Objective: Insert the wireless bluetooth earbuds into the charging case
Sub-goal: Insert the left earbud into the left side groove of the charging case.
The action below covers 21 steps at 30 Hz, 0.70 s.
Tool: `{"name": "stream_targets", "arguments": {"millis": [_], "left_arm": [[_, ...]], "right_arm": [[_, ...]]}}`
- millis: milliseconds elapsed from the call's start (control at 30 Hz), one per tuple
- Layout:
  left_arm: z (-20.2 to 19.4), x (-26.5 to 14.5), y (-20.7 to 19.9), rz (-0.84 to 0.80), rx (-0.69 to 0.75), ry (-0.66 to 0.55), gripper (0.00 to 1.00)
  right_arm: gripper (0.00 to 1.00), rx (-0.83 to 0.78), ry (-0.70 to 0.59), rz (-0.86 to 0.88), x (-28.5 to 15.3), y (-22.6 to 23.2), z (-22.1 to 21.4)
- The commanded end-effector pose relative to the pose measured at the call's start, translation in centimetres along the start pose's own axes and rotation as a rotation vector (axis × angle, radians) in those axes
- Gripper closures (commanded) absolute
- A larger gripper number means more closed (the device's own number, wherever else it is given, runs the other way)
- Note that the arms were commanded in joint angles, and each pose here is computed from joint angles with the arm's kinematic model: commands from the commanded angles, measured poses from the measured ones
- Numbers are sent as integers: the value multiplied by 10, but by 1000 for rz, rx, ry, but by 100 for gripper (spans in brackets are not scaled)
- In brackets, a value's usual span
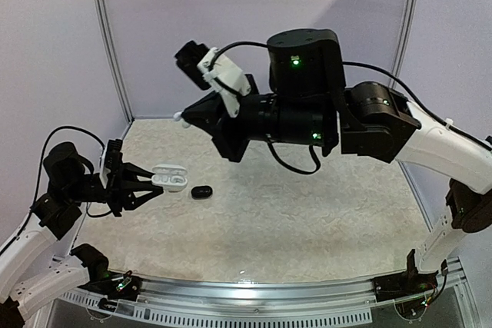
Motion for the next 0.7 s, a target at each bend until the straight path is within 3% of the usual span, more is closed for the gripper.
{"name": "stream_targets", "arguments": {"millis": [0,267,667], "left_arm": [[0,3,-12,-59,34,32,100],[-3,6,-18,-79,55,55,100],[-2,10,-18,-77,68,58,100]], "right_arm": [[100,-224,81,133,31,43,-23],[100,-316,195,227,59,72,-58],[100,-325,291,236,67,76,-88]]}}
Point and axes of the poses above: each gripper's point midway between its finger pads, its own x axis out along the fingers, its own y axis along the line the jaws close on, z = x × y, the point moved 2 cm from there along -x, back along the fingers
